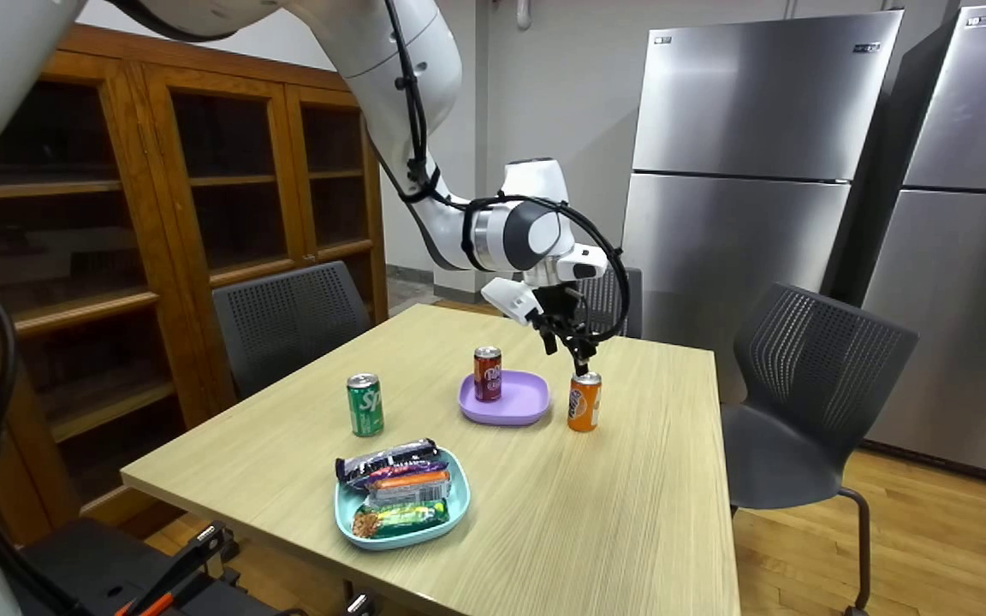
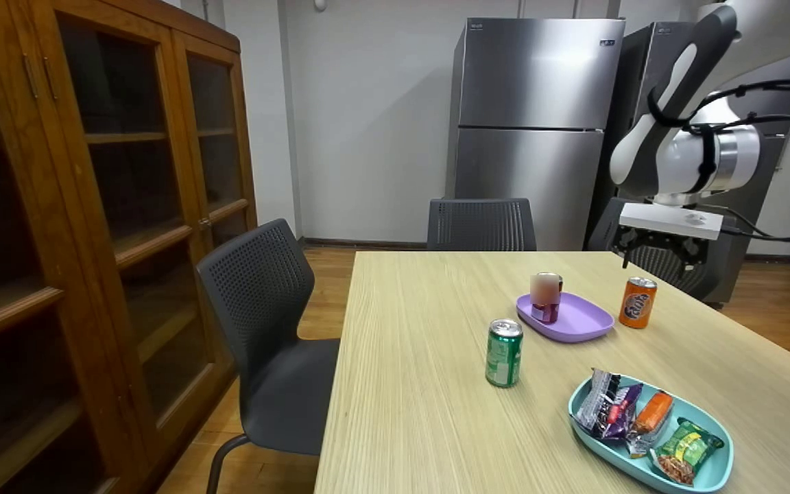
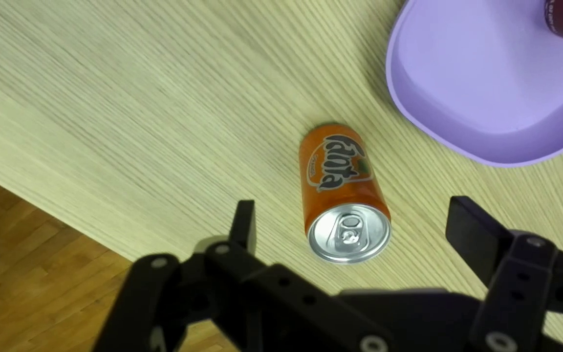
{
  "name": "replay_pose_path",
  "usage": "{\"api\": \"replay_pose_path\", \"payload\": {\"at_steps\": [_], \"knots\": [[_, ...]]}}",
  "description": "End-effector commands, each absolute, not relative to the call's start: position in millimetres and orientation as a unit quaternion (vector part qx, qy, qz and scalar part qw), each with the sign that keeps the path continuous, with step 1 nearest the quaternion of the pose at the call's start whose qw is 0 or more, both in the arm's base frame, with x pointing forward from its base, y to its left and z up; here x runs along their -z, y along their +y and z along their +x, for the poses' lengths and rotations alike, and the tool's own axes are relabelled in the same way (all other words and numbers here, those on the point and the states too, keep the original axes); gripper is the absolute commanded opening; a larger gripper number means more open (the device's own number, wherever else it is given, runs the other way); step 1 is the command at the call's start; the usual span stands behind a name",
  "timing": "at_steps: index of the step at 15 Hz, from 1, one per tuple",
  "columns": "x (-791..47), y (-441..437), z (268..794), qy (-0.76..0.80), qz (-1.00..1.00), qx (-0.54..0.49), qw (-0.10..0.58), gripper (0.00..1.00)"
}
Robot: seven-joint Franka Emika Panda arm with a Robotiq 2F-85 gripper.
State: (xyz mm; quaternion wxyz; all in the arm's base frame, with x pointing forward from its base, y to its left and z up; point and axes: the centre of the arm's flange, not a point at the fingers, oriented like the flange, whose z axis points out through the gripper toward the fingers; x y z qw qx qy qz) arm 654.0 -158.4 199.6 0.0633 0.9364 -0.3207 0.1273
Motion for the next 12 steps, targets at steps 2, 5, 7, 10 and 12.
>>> {"api": "replay_pose_path", "payload": {"at_steps": [2, 5, 7, 10, 12], "knots": [[-199, -169, 660, -0.339, 0.932, -0.116, 0.059, 1.00], [-195, -174, 663, -0.346, 0.929, -0.117, 0.057, 1.00], [-193, -176, 666, -0.350, 0.928, -0.117, 0.055, 1.00], [-190, -176, 674, -0.354, 0.926, -0.122, 0.051, 1.00], [-188, -175, 682, -0.356, 0.925, -0.124, 0.050, 1.00]]}}
